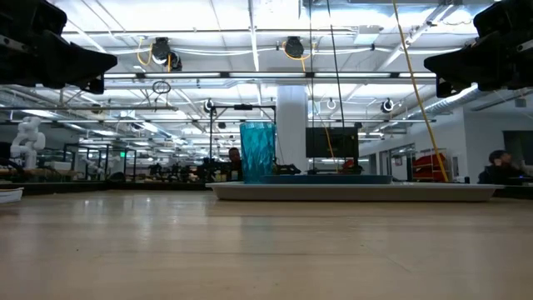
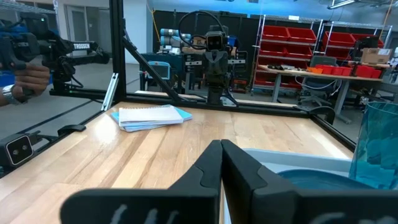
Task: Pick and place plate/cup/fork/spoon on tray
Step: Return to Home Position
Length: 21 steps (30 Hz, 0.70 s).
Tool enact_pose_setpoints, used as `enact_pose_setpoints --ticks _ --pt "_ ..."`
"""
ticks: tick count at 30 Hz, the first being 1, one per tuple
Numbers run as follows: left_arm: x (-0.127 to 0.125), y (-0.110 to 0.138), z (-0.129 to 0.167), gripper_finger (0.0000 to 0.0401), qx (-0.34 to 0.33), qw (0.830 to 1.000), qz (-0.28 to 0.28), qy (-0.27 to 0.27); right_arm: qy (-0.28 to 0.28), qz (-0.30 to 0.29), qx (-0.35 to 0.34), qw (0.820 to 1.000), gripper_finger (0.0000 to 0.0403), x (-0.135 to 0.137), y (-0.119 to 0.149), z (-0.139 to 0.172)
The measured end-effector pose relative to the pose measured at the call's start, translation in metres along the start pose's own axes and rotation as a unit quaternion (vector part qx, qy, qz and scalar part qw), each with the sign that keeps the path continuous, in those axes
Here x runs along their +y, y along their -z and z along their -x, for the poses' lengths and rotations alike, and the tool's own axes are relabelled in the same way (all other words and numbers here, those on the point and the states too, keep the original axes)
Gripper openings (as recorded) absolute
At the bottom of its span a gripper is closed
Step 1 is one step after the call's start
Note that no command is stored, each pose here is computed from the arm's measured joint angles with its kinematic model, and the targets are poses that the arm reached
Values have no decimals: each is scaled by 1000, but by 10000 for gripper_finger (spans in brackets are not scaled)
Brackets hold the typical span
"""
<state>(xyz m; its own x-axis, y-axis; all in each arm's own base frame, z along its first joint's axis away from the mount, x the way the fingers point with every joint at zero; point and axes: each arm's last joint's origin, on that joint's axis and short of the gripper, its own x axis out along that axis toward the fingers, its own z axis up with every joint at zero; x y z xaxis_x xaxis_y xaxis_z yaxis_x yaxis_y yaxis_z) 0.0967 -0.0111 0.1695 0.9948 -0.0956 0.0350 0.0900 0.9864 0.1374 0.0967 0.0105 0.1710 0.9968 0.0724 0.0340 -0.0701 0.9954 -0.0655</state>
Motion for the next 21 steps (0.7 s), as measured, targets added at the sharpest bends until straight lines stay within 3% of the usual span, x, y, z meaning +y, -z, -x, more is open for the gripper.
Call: enact_pose_setpoints --ticks 6,21 --pt "0 0 0 4 2 1000 14 1 0 0 0 1000 0 0 0 0" --pt "0 0 0 32 2 1000 10 0 0 0 0 1000 0 0 0 0"
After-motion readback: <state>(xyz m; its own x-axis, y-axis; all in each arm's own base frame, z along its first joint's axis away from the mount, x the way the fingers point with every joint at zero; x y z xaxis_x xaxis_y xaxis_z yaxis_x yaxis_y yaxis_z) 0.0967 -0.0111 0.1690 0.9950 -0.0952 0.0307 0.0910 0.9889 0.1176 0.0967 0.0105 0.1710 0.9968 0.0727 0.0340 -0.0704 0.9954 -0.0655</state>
